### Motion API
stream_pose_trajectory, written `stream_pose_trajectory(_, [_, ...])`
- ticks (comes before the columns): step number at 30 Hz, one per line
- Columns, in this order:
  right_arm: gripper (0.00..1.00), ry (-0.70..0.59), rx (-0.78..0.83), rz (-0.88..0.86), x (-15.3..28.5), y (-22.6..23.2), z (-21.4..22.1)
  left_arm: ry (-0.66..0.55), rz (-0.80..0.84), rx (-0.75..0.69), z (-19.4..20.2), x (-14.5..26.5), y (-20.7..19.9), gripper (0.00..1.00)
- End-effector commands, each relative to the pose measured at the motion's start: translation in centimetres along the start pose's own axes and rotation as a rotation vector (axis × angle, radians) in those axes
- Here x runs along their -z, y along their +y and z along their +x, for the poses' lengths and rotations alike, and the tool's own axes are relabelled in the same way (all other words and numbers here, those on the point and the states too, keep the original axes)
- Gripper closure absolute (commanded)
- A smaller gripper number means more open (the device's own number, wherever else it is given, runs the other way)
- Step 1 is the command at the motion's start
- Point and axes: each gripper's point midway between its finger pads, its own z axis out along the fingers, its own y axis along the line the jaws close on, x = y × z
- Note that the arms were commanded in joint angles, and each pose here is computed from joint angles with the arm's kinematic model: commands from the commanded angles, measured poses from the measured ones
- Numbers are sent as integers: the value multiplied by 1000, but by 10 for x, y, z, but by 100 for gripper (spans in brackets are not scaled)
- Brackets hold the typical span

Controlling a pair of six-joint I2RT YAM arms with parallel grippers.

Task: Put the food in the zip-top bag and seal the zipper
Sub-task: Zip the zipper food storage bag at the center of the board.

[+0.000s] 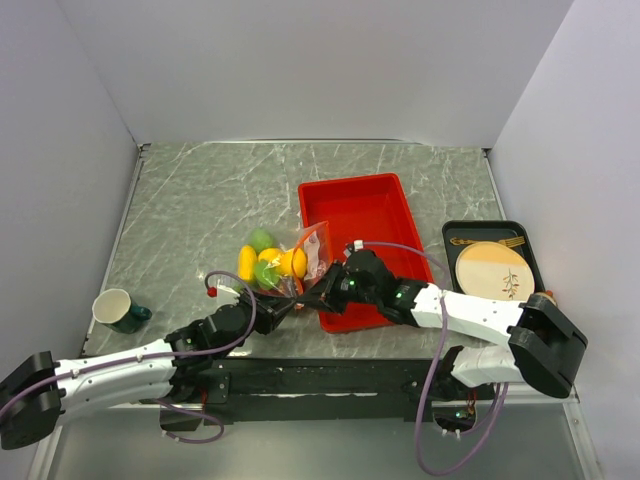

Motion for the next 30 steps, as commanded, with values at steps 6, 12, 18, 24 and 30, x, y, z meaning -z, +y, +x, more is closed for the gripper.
stream_pose_trajectory(6, [100,28,40,2,7,-2,11,-19,62,16,-2,3,-20,99])
stream_pose_trajectory(12, [100,3,82,28,7,4,4,-11,64,-36,-1,5,-21,99])
stream_pose_trajectory(18, [100,-53,139,79,5,10,-13,40,87,-88,5,12,-18,99])
stream_pose_trajectory(24, [100,-73,146,69,5,14,-28,117,88,-123,18,15,-8,99])
stream_pose_trajectory(30, [100,-82,163,81,7,14,-43,165,95,-150,26,16,-3,99])
